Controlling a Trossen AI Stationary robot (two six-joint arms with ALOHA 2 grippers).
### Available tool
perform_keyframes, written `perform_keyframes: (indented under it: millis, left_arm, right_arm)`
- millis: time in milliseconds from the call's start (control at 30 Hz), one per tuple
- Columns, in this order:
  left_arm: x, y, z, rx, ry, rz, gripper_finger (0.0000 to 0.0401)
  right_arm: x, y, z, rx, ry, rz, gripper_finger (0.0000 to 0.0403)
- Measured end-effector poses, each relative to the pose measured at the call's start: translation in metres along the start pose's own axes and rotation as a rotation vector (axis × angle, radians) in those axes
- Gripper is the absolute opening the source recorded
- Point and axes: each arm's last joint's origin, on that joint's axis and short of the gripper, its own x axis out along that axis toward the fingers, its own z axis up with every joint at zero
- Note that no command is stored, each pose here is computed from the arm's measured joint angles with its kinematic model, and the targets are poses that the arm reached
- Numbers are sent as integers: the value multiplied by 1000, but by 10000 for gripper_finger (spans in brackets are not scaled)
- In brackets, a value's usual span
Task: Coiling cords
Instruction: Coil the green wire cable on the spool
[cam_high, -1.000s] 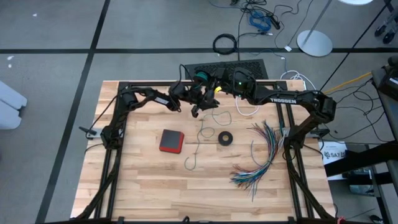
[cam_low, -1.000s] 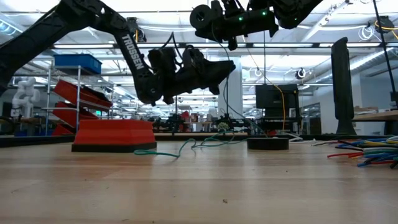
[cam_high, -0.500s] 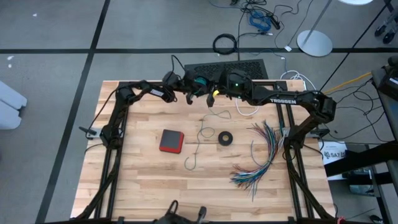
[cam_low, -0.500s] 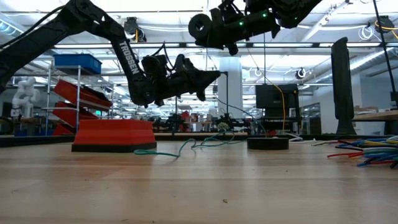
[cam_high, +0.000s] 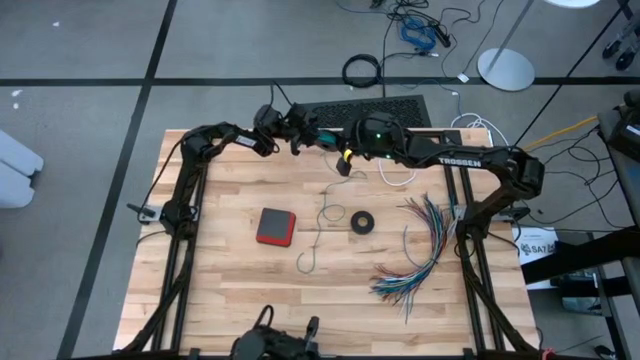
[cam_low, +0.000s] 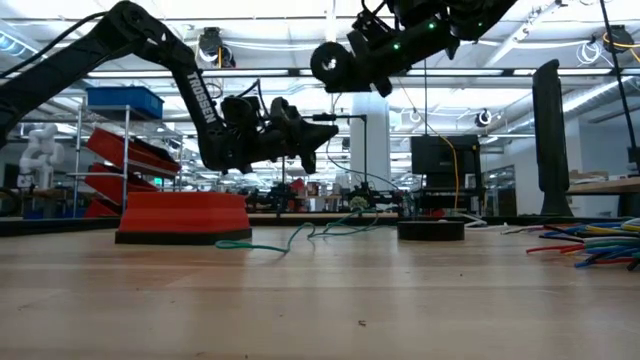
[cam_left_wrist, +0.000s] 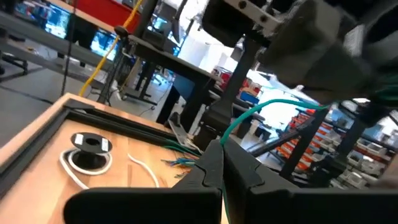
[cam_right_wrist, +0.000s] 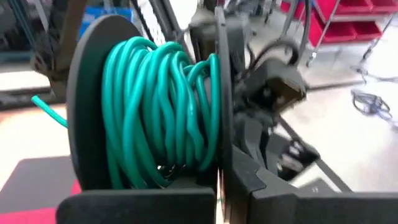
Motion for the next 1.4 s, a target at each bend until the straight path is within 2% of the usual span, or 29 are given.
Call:
perform_keyframes:
  millis: [267,600,733,900,1167,1400]
  left_arm:
    - [-4,1,1,-32,26,-24,0]
    - [-11,3,3,-61,26,-17,0]
    - [-12,3,5,-68,20,-19,0]
    - [-11,-3,15,-53,13,-28,0]
    - [5,-24,33,-24,17,-75,0]
    - [28,-37,29,-76,51,-87,0]
  right_arm:
    - [-6,-3,-10,-54,141,-72,0]
    - [-17,-8,-19,-177,318,-216,0]
    - [-19,-8,-25,-210,380,-218,0]
    - [-21,-10,-29,-267,446,-275,0]
    - [-22,-11,-31,-322,484,-329,0]
    - [-21,-13,-31,-336,484,-385,0]
